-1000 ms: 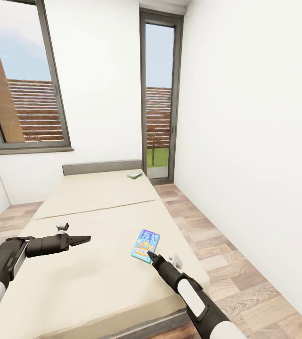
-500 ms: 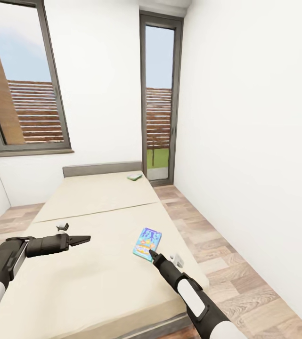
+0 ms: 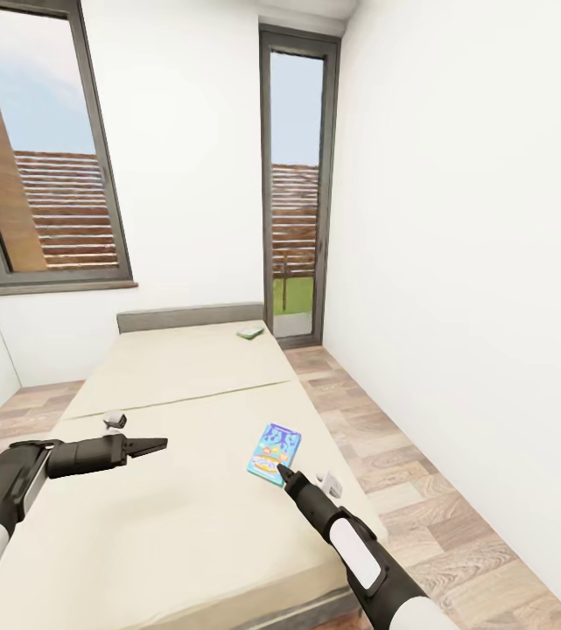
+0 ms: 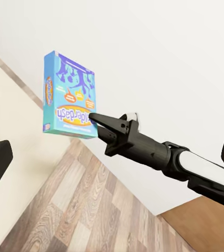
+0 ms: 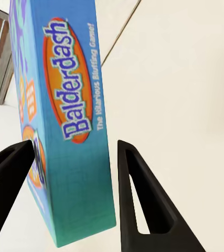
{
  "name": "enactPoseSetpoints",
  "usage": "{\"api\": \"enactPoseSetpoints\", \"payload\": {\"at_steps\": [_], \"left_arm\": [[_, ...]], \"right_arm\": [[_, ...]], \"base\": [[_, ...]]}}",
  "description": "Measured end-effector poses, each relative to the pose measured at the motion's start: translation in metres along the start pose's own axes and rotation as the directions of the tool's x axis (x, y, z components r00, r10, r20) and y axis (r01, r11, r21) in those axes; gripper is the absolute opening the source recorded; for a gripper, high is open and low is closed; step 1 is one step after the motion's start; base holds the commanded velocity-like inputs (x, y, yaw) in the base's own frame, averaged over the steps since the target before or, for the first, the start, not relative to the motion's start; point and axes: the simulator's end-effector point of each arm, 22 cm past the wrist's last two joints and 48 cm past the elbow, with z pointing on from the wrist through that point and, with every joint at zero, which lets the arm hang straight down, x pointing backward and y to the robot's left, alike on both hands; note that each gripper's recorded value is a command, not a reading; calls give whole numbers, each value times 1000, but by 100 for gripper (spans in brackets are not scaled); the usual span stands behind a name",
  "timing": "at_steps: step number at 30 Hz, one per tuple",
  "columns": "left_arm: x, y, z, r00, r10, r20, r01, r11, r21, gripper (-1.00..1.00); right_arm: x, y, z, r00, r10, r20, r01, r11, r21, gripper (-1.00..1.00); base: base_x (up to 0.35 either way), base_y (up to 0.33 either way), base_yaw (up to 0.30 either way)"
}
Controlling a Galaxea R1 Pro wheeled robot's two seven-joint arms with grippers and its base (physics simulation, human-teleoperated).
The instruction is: Put all the toys in the child's room - the three board games (two on the bed and one on the table), the two jigsaw puzzles on the table, and the tennis ball on the table - inside the toy box on the table in the child's room.
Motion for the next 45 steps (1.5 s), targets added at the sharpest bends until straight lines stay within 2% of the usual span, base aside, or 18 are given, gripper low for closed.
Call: {"api": "enactPoseSetpoints", "payload": {"at_steps": [12, 17, 20, 24, 29, 45], "left_arm": [[-15, -15, -1, 1000, -1, -1, 1, 1000, 3, 100], [-22, -21, -2, 1000, -1, -1, 1, 1000, 3, 100], [-26, -25, -3, 1000, -1, 0, 1, 1000, 2, 100], [-31, -29, -5, 1000, -1, 1, 1, 1000, 1, 100], [-38, -35, -7, 1000, -1, 1, 1, 1000, -1, 100], [-56, -53, -12, 1000, -1, 1, 1, 1000, -3, 100]], "right_arm": [[-14, 19, -4, 1000, -2, -2, 2, 1000, 14, -100], [-16, 47, -4, 998, -54, -20, 54, 999, -6, -100], [-15, 55, -5, 997, -70, -30, 69, 998, -10, -100], [-17, 59, -6, 997, -72, -35, 72, 997, 0, -100], [-22, 57, -9, 997, -73, -34, 74, 996, 42, -100], [-35, 78, -16, 997, -76, -25, 77, 996, 48, -100]], "base": [[0, 0, 0], [0, 0, 0], [0, 0, 0], [0, 0, 0], [0, 0, 0], [0, 0, 0]]}}
